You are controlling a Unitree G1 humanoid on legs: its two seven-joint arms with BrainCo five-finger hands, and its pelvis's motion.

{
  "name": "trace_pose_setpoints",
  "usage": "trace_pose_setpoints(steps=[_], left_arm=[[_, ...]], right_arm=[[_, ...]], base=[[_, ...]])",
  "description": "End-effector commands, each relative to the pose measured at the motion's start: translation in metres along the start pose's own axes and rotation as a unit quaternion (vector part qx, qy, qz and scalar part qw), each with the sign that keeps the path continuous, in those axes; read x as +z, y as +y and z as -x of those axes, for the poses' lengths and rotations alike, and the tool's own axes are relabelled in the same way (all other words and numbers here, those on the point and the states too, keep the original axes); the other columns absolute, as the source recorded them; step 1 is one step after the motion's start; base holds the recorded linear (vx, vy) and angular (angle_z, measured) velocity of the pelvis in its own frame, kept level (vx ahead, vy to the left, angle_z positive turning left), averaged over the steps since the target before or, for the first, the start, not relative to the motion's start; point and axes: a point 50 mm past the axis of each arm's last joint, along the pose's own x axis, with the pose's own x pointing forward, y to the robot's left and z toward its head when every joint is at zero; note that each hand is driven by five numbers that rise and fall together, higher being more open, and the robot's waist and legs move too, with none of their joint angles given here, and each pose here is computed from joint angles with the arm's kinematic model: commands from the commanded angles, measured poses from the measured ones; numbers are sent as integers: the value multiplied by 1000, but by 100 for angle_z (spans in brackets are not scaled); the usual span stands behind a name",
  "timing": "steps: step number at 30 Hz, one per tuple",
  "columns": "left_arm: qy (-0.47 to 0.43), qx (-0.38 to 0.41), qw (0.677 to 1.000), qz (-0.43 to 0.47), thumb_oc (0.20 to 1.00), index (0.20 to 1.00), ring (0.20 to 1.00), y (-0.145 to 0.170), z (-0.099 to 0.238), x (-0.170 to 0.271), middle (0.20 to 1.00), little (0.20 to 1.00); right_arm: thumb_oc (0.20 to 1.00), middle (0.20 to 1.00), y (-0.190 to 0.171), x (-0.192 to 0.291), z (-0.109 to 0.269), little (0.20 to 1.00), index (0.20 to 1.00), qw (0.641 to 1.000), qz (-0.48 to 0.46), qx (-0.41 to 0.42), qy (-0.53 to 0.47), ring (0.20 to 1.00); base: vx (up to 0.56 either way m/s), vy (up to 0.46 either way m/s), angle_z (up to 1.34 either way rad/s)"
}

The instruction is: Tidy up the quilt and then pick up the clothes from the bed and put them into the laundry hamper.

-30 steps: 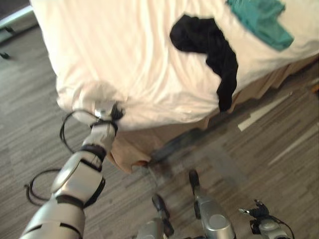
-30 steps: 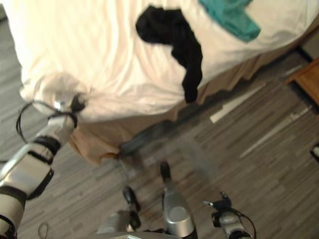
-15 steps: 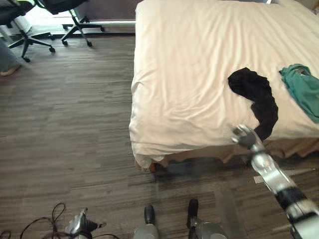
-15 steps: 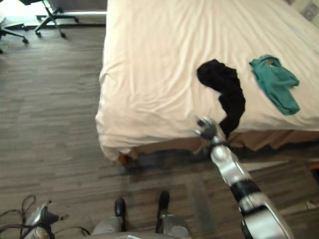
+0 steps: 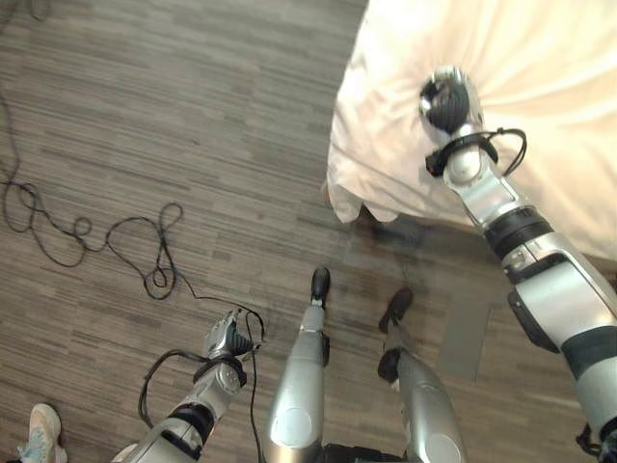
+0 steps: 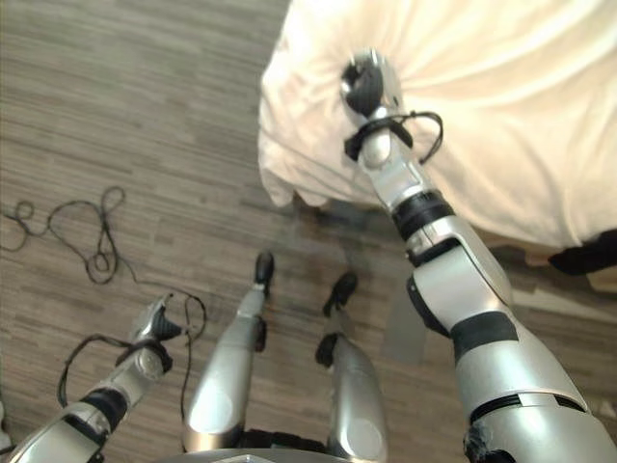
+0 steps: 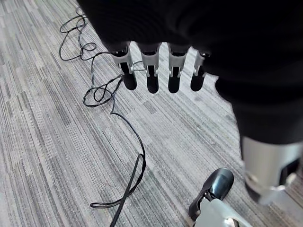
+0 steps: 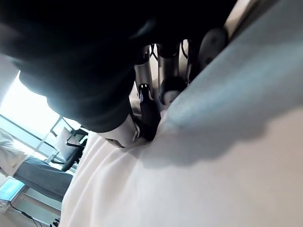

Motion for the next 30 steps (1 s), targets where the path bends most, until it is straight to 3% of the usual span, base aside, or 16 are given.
trace_pose_setpoints(steps=[1,2,3,5,6,7,11,14,15,20,23,24,25,26,27,30], left_arm=[[0,1,1000,-5,1000,1000,1000,-10,-1,11,1000,1000],[0,0,1000,-5,1000,1000,1000,-11,-1,11,1000,1000],[2,-11,1000,-10,1000,1000,1000,-19,3,10,1000,1000],[8,-29,999,-20,1000,1000,1000,-28,7,6,1000,1000],[8,-29,999,-20,1000,1000,1000,-29,7,6,1000,1000],[17,-44,999,-25,1000,1000,1000,-35,10,1,1000,1000],[25,-53,998,-34,1000,1000,1000,-37,11,-4,1000,1000],[33,-39,998,-31,1000,1000,1000,-30,9,-9,1000,1000],[33,-39,998,-31,1000,1000,1000,-29,9,-8,1000,1000],[19,-30,999,-19,1000,1000,1000,-25,9,-6,1000,1000],[8,-37,999,-10,1000,1000,1000,-28,10,-2,1000,1000],[7,-41,999,-1,1000,1000,1000,-30,11,-1,1000,1000],[7,-41,999,-1,1000,1000,1000,-30,11,-1,1000,1000],[8,-47,999,1,1000,1000,1000,-33,12,0,1000,1000],[8,-47,999,1,1000,1000,1000,-33,12,0,1000,1000],[7,-54,999,0,1000,1000,1000,-38,13,2,1000,1000]], right_arm=[[200,200,112,-57,87,200,200,964,-21,233,123,200],[200,200,112,-57,87,200,200,964,-21,233,123,200],[200,200,149,-60,132,200,200,936,-44,325,129,200],[200,200,178,-59,182,200,200,893,-67,427,123,200],[200,200,178,-59,183,200,200,893,-67,428,123,200],[200,200,196,-48,223,200,200,848,-117,505,113,200],[200,200,194,-21,224,200,200,832,-178,523,59,200],[200,200,149,23,167,200,200,872,-230,427,-65,200],[200,200,148,23,167,200,200,872,-230,427,-65,200],[200,200,48,32,82,200,200,949,-193,202,-147,200],[200,200,4,3,50,200,200,983,-136,83,-94,200],[200,200,-14,-26,41,200,200,992,-114,35,-29,200],[200,200,-14,-26,41,200,200,992,-114,35,-29,200],[200,200,-22,-69,48,200,200,992,-105,3,64,200],[200,200,-22,-69,48,200,200,992,-105,3,64,200],[200,200,-19,-143,90,200,200,962,-149,-34,226,200]], base=[[38,0,-6],[68,4,-14],[76,5,-22],[88,-1,-18],[111,-1,-11],[105,1,-10],[83,2,-7],[53,7,-10],[19,-10,-19],[-3,-6,-30],[4,0,-12],[7,10,-3],[0,0,0],[0,0,0],[32,26,2],[30,36,-2]])
